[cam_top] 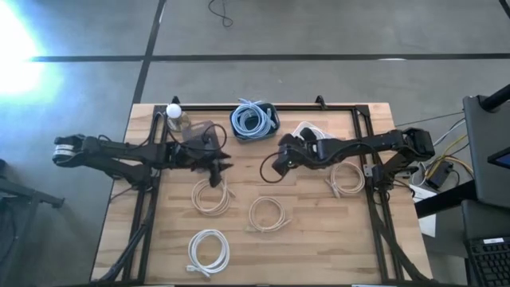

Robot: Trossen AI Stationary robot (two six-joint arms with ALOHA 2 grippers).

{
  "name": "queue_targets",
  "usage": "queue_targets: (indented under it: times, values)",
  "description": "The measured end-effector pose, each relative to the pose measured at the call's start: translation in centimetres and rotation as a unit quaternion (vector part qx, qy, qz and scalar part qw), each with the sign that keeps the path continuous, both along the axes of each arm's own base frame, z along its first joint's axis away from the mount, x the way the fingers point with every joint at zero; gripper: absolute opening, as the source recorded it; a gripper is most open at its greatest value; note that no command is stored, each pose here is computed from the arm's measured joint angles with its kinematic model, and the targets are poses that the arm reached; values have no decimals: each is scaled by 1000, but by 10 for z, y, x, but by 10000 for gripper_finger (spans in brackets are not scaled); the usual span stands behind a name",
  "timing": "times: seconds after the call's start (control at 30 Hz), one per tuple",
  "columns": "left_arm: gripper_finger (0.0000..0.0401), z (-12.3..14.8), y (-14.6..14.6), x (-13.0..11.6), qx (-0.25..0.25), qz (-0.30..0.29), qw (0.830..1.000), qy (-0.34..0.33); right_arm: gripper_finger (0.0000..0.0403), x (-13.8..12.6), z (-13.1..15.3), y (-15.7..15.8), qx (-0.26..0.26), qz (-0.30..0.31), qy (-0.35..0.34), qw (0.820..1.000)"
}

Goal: Sort HDMI cables
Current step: Put the left brown HDMI cable into the black bin

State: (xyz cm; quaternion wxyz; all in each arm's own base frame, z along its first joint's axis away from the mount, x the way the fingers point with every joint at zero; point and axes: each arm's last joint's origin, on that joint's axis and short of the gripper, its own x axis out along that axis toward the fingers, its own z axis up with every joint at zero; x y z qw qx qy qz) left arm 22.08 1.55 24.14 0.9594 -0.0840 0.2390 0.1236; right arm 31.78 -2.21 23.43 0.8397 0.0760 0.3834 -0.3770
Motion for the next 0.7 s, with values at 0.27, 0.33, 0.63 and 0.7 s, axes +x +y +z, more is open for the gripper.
queue_targets:
  times: [0.27, 0.33, 0.63, 0.7]
  values:
    - [163, -18, -9, -6, -49, -78, 991, 93, 120, -2, -9, 0, 1, 1, -5, 1000]
    - [163, -25, -11, -7, -31, -96, 986, 130, 118, -4, -14, 0, 1, 1, 3, 1000]
    - [163, -61, -12, 7, 4, -138, 963, 232, 105, -8, -21, 0, 1, 2, 16, 1000]
    - [163, -70, -13, 10, 3, -147, 956, 254, 102, -7, -21, 0, 1, 2, 16, 1000]
